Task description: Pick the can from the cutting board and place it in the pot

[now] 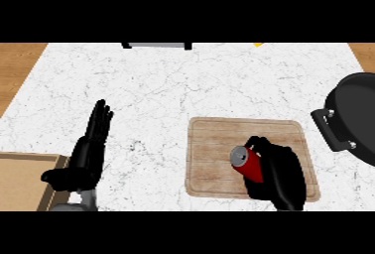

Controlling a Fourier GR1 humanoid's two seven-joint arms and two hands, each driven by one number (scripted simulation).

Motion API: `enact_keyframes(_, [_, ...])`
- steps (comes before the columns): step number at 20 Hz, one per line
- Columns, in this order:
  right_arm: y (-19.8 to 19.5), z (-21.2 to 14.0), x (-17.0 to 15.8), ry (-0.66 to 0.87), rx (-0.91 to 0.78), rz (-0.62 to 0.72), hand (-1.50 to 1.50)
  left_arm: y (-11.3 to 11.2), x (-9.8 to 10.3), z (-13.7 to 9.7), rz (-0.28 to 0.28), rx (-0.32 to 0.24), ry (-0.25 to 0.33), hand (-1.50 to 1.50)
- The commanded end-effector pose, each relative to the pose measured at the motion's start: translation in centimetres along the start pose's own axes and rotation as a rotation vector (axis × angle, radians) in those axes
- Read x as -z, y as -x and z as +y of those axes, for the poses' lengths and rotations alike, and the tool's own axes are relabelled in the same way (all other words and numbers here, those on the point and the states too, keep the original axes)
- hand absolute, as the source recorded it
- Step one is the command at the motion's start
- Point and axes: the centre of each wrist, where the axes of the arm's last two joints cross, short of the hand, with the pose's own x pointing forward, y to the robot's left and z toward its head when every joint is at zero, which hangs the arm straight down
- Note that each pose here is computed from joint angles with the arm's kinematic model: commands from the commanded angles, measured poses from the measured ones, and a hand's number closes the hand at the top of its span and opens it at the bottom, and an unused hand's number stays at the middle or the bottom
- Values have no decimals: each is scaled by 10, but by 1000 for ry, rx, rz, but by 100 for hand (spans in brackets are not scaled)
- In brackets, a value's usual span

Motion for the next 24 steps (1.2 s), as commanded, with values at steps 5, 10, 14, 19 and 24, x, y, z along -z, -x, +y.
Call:
enact_keyframes(5, [-11,-28,38,-23,18,-192,150,-14,-4,11,4,6,-17,0])
enact_keyframes(10, [-11,-65,17,169,-6,-185,150,7,-11,14,8,15,-32,0])
enact_keyframes(14, [-23,-98,23,240,-32,-67,150,8,-17,-2,14,13,-49,0])
enact_keyframes(19, [9,-122,44,308,-43,52,150,-14,-10,18,-5,2,-22,0])
enact_keyframes(24, [42,-140,47,337,-41,143,150,0,-15,29,-2,3,-36,0])
